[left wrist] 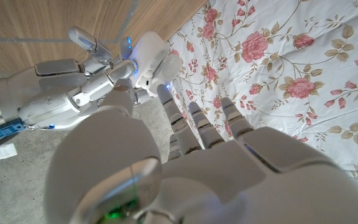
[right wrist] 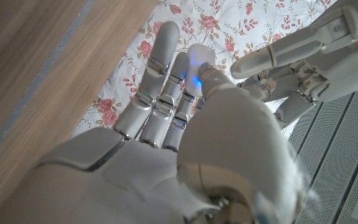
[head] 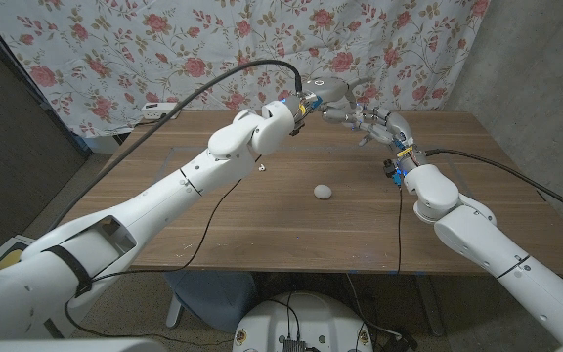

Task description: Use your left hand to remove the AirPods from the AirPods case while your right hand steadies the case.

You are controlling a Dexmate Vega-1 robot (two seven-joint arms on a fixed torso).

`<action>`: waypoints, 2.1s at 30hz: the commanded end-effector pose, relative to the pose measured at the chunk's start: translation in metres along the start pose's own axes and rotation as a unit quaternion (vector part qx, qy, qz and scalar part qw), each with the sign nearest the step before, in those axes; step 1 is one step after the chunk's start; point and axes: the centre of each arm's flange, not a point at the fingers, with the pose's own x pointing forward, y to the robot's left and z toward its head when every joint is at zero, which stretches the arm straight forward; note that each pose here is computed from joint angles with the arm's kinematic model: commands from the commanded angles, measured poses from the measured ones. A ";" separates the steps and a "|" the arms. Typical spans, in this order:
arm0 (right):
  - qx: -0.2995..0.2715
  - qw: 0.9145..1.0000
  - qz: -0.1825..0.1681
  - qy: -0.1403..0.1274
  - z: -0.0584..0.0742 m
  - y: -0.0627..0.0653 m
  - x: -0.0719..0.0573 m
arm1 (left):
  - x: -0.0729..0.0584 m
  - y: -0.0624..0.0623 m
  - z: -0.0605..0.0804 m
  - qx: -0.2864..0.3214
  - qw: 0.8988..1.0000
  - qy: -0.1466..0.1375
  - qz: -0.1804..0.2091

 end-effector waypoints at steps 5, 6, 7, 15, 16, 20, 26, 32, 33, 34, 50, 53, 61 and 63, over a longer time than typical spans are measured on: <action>0.001 1.000 0.004 0.000 0.002 0.004 0.001 | 0.000 -0.003 0.002 -0.001 1.000 -0.004 -0.001; 0.001 1.000 0.004 0.000 0.002 0.004 0.001 | 0.001 -0.003 0.002 -0.003 1.000 -0.005 -0.002; -0.001 1.000 0.007 -0.001 0.002 0.004 0.001 | 0.000 -0.004 0.002 0.003 1.000 -0.003 0.002; 0.002 1.000 0.006 -0.001 0.002 0.006 -0.001 | -0.001 -0.004 0.003 0.014 1.000 0.001 0.005; 0.001 1.000 0.008 -0.001 0.003 0.006 -0.001 | -0.001 -0.004 0.004 0.013 1.000 0.001 0.006; 0.000 1.000 0.007 -0.002 0.003 0.007 -0.002 | -0.002 -0.005 0.005 0.007 1.000 0.003 0.010; 0.003 1.000 0.005 -0.003 0.003 0.009 -0.003 | -0.002 -0.006 0.007 0.009 1.000 0.008 0.015; 0.003 1.000 0.006 -0.004 0.003 0.010 -0.004 | -0.003 -0.008 0.008 0.013 1.000 0.014 0.022; 0.005 1.000 0.004 -0.002 0.003 0.010 -0.004 | -0.003 -0.008 0.009 0.016 0.999 0.015 0.023; 0.006 1.000 0.003 -0.002 0.003 0.010 -0.004 | -0.003 -0.008 0.009 0.018 1.000 0.014 0.021; 0.007 1.000 0.001 -0.005 0.002 0.011 -0.006 | -0.003 -0.011 0.008 -0.002 1.000 0.016 0.014; 0.008 1.000 0.000 -0.006 0.002 0.011 -0.006 | -0.002 -0.011 0.008 -0.003 1.000 0.017 0.009; 0.001 1.000 0.000 -0.007 0.002 0.013 -0.007 | -0.003 -0.010 0.009 -0.001 1.000 0.017 0.011; -0.002 1.000 0.000 -0.008 0.002 0.013 -0.008 | -0.004 -0.010 0.010 0.004 1.000 0.017 0.013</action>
